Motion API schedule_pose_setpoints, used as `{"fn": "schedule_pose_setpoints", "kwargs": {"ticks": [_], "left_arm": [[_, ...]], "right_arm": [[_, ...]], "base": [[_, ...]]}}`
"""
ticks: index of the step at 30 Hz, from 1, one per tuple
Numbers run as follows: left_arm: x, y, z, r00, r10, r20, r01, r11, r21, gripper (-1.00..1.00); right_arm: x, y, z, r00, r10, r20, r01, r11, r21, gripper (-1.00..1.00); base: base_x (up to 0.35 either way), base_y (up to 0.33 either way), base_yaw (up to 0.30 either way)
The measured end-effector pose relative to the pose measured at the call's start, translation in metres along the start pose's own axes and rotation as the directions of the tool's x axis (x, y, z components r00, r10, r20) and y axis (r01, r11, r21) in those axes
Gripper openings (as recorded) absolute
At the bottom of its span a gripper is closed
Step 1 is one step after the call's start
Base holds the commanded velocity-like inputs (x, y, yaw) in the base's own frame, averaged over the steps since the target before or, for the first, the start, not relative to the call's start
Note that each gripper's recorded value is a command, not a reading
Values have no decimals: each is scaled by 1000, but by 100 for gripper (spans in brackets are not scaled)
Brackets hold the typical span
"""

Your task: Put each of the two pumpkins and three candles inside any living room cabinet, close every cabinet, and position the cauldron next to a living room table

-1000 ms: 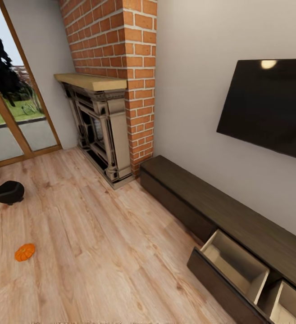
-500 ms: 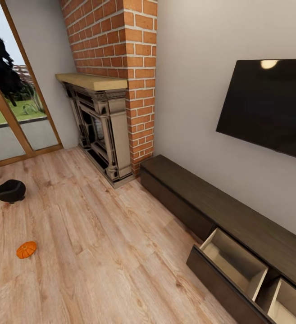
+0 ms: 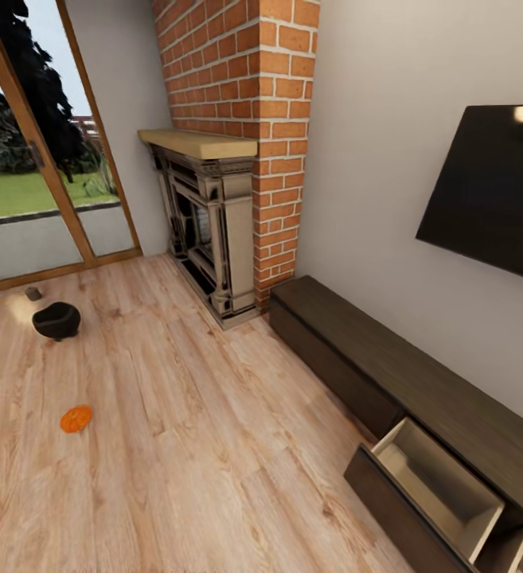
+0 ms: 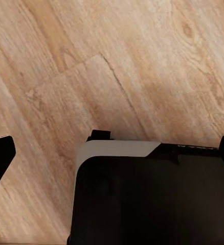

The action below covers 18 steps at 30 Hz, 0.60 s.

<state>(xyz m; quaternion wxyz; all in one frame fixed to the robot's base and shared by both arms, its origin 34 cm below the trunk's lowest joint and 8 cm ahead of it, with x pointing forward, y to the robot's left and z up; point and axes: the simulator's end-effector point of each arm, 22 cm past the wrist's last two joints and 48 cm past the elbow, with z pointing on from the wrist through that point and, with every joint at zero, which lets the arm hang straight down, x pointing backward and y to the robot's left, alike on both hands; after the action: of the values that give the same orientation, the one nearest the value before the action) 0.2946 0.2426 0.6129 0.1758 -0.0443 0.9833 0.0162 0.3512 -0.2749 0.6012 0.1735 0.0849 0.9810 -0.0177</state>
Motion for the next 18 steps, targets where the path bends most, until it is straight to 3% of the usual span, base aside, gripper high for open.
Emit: {"fn": "schedule_pose_setpoints", "kwargs": {"ticks": [18], "left_arm": [[1, 0, 0, 1000, 0, -1, 0, 1000, 1, 100]], "right_arm": [[0, 1, 0, 1000, -3, 0, 3, 1000, -1, 100]], "base": [[21, -6, 291]]}}
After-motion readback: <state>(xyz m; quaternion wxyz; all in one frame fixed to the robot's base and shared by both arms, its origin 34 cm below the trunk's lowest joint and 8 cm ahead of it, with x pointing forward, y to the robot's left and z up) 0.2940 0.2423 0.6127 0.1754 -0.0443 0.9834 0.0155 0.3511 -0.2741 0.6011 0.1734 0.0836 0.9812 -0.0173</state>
